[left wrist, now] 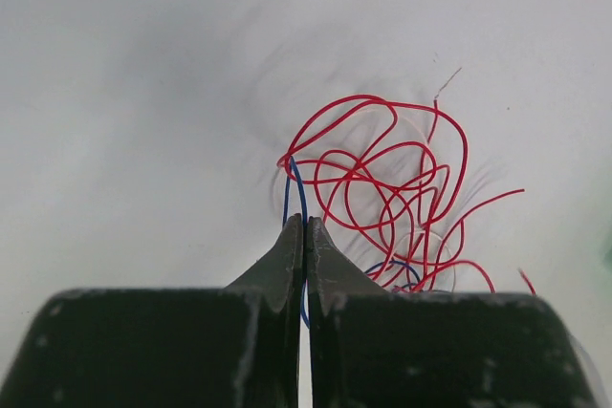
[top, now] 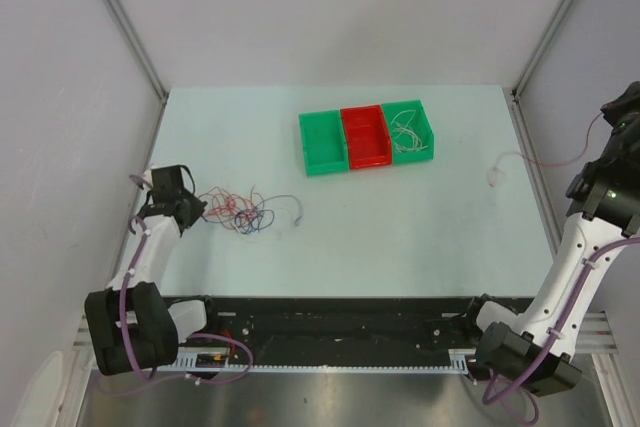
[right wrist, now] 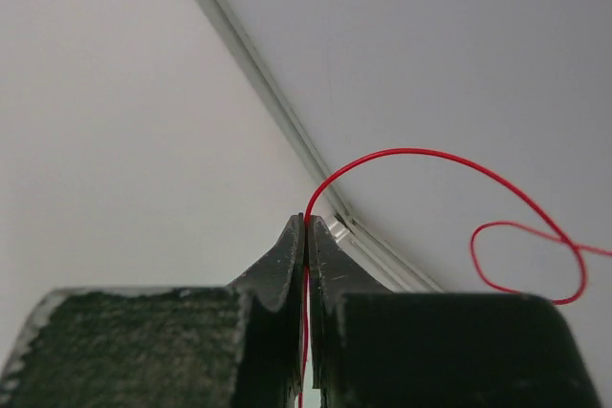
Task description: Untangle the cables
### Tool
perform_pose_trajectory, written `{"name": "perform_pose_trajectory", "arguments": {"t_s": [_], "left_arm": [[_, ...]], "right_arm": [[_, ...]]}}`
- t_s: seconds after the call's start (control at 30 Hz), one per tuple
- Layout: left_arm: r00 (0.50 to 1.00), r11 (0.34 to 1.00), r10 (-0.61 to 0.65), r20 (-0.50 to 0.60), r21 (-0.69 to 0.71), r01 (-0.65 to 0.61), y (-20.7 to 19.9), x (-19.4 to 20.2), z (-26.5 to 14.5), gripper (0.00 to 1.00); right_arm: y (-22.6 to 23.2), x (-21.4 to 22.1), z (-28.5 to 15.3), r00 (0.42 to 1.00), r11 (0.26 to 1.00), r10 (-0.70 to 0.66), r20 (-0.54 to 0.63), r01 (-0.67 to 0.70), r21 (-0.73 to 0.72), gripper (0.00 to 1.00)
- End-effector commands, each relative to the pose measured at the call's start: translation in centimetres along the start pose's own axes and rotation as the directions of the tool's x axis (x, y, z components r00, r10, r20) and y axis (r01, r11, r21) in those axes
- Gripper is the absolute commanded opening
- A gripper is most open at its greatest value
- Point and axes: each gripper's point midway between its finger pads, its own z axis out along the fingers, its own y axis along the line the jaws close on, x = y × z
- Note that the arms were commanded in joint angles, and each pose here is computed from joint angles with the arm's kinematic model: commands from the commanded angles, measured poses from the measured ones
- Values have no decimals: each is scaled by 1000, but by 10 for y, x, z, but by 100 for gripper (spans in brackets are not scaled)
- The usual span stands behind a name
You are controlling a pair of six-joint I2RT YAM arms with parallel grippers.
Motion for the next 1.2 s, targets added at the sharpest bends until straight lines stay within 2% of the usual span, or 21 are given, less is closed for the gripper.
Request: {"name": "perform_pose_trajectory", "arguments": {"t_s": [0.0, 0.07, 0.2, 0.37, 0.43, 0.57, 0.67, 0.7, 0.77, 0.87, 1.07, 1.17], "left_arm": [[997, 998, -60, 43, -5, 61, -2, -19, -5, 0], [997, 998, -66, 46, -2, 66, -1, -22, -5, 0], [998, 996, -56, 3, 66, 55, -13, -16, -9, 0], [998, 992, -49, -43, 114, 54, -20, -3, -11, 0], [998, 990, -23, -58, 138, 31, -26, 7, -12, 1], [995, 974, 71, -76, 222, -53, -54, 27, -18, 0], [984, 947, 159, -77, 294, -130, -78, 41, -27, 0], [979, 937, 188, -78, 315, -154, -85, 47, -30, 1], [972, 916, 218, -86, 361, -174, -95, 55, -37, 0], [959, 887, 271, -80, 408, -216, -106, 66, -45, 1], [936, 831, 346, -67, 486, -272, -125, 80, -58, 0], [927, 806, 371, -55, 516, -292, -132, 83, -63, 0]], "right_arm": [[28, 2, -2, 996, 982, 26, -88, -43, -187, 0], [41, 9, -1, 990, 964, 56, -130, -87, -252, 0], [86, 29, -13, 972, 882, 38, -234, -143, -450, 0], [154, 40, -42, 970, 772, -25, -244, -136, -620, 0], [172, 43, -46, 971, 759, -39, -237, -125, -640, 0], [234, 57, -65, 965, 670, -54, -256, -155, -726, 0], [263, 49, -69, 977, 630, -16, -214, -156, -761, 0], [283, 49, -76, 981, 591, -3, -193, -154, -792, 0], [299, 45, -76, 987, 582, 24, -162, -145, -800, 0], [332, 54, -85, 985, 530, 44, -164, -162, -832, 0], [380, 95, -88, 974, 454, 59, -217, -220, -863, 0], [396, 118, -83, 974, 448, 36, -223, -215, -868, 0]]}}
